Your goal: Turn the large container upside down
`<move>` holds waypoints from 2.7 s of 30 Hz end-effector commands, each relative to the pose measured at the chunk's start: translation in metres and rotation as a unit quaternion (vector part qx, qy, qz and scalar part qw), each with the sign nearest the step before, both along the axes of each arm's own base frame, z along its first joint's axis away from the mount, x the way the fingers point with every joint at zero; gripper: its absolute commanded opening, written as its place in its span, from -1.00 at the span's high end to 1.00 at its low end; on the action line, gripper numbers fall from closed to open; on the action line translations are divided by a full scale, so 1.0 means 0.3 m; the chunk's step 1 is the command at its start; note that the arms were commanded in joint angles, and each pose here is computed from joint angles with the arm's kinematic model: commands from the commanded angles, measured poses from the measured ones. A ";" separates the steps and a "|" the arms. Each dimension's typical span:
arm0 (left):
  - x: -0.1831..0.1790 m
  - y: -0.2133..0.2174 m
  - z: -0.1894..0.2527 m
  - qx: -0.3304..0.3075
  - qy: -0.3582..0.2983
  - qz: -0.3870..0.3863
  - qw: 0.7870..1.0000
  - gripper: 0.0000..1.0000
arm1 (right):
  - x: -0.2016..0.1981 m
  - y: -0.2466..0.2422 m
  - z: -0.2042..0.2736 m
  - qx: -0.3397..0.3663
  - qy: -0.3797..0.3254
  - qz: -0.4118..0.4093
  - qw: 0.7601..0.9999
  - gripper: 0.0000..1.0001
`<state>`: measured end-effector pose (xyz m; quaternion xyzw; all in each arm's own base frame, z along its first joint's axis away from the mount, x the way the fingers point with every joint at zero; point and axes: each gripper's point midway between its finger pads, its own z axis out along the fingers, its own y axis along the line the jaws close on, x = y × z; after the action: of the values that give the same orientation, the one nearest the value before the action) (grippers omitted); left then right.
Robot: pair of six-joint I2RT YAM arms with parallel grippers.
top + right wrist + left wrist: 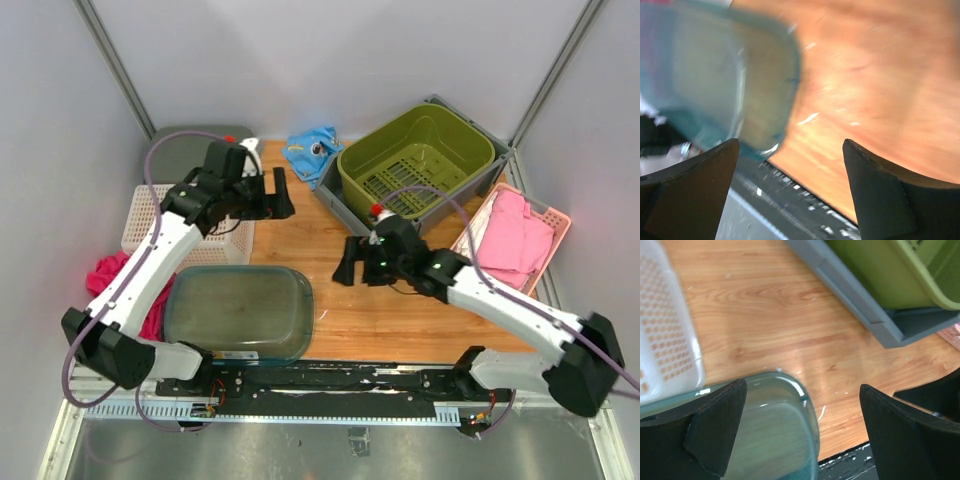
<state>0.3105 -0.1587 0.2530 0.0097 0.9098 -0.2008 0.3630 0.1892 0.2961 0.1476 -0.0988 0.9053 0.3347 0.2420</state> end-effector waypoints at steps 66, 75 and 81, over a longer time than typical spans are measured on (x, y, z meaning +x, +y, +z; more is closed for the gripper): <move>-0.136 -0.314 -0.390 0.004 -0.006 -0.167 0.986 -0.98 | 0.781 -0.316 0.001 -0.321 -0.080 0.106 0.938 0.55; -0.056 -0.441 -0.384 -0.043 -0.005 -0.198 0.979 -0.98 | 0.814 -0.506 0.166 -0.314 -0.121 0.038 0.941 0.99; 0.019 -0.525 -0.345 -0.069 -0.018 -0.210 0.975 -0.98 | 0.815 -0.512 0.340 -0.262 -0.189 0.028 0.946 0.99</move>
<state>0.2934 -0.2918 0.1177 0.1734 0.8936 -0.2918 0.2938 0.4327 0.1567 0.1889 -0.2748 0.9149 0.0623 0.2890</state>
